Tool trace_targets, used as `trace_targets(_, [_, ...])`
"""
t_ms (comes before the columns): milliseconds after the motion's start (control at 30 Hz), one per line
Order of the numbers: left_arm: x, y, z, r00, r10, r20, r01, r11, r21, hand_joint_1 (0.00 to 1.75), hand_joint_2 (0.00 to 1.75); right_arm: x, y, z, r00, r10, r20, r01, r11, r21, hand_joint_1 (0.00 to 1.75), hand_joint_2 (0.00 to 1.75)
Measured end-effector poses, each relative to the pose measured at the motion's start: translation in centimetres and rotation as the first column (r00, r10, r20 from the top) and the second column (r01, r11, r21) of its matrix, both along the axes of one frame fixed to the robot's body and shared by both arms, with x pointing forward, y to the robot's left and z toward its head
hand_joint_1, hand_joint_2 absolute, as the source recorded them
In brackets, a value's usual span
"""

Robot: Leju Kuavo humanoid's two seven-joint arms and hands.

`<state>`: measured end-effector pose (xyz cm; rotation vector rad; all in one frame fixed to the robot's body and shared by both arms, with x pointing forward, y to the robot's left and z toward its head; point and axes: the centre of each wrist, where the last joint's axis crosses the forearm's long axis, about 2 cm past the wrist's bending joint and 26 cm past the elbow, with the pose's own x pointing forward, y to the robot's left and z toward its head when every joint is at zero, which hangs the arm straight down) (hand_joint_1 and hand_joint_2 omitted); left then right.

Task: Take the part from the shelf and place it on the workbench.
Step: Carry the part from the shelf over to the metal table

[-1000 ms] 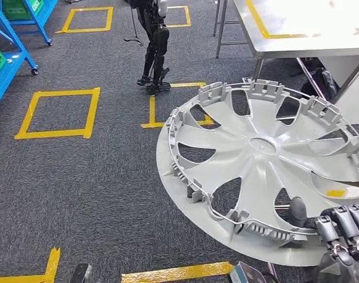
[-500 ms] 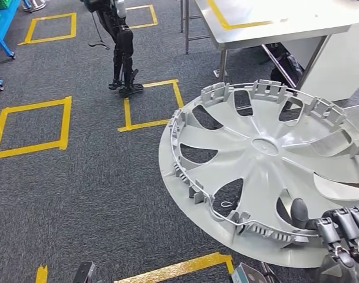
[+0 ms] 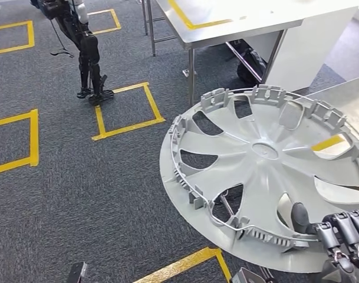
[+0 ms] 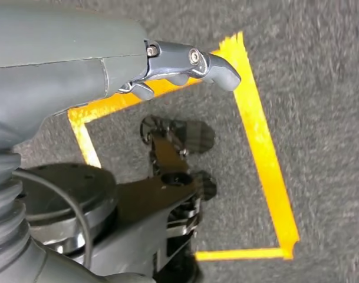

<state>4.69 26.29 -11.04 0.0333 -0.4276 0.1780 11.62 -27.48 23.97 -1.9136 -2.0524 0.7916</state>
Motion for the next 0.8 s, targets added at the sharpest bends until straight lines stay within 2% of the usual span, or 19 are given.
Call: trace_targets(800, [-0.15,-0.04,-0.02,1.0,0.001,-0.003,-0.001,1.0,-0.011,0.0,1.75,-0.03,-0.11,0.17,1.0,-0.01,0.008,0.01,1.0,0.005,1.75,1.75])
